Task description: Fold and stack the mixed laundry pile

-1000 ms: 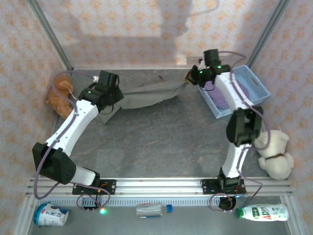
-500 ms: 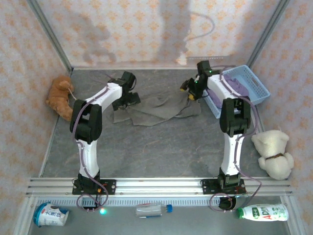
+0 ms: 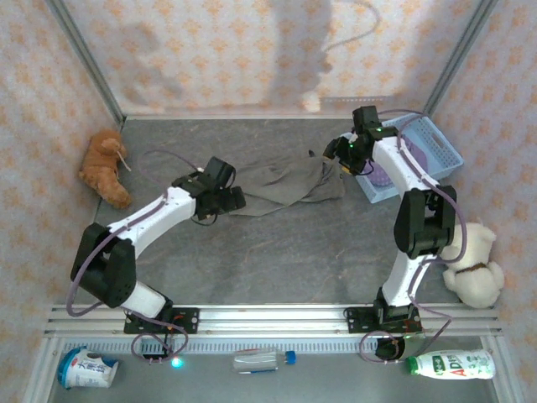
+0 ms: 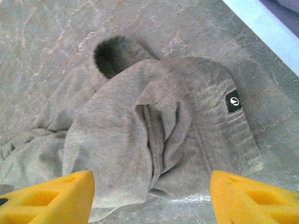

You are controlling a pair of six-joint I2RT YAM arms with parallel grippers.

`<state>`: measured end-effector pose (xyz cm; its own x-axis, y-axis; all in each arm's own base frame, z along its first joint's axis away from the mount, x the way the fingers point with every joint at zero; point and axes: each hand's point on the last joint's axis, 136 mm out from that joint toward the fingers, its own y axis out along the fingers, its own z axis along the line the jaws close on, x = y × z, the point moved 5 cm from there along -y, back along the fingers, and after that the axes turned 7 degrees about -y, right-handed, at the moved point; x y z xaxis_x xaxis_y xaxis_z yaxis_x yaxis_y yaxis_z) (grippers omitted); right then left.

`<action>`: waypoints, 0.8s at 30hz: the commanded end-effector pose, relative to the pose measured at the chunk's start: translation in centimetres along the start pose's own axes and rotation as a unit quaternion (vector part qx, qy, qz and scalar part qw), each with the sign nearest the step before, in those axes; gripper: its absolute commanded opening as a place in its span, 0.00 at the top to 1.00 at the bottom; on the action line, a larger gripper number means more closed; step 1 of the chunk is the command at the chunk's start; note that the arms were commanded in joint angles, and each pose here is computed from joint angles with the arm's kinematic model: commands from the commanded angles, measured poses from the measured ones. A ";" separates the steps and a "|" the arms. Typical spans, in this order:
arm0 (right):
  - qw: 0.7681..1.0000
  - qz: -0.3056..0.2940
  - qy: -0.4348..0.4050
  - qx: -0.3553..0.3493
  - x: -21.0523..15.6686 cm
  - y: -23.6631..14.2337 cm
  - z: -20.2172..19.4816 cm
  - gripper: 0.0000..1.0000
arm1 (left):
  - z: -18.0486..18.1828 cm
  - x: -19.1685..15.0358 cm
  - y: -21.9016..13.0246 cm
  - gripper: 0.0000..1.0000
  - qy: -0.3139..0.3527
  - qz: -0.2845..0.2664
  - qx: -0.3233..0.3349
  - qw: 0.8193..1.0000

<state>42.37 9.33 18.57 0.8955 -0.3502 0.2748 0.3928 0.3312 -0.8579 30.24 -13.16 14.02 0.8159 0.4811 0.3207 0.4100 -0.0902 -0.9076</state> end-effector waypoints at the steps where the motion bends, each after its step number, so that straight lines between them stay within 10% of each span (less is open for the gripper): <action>1: 1.000 -0.002 0.003 0.003 1.2 2.3 -0.1 0.34 | -1.4 -0.2 2.5 0.11 -0.042 -0.008 -0.038 0.998; 8: 0.998 0.001 0.029 0.049 2.6 5.8 1.5 0.35 | -3.4 -0.6 6.6 0.19 -0.035 0.001 -0.025 0.999; 12: 0.998 0.013 0.040 0.039 2.6 8.2 1.3 0.40 | -3.5 -0.4 8.0 0.51 -0.038 -0.006 -0.003 0.999; 18: 0.998 -0.003 0.041 0.037 3.8 7.4 1.6 1.00 | -3.7 1.3 6.1 1.00 -0.028 -0.025 0.025 0.999; 24: 0.999 -0.038 0.001 0.034 4.2 1.0 3.0 1.00 | -3.1 4.5 -0.2 1.00 -0.047 -0.042 0.001 0.998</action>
<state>48.21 11.79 13.97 0.8889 -0.3984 0.2262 0.3879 0.3917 -0.8343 35.52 -16.08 11.70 0.7731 0.5444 0.3254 0.4288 -0.0706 -0.9007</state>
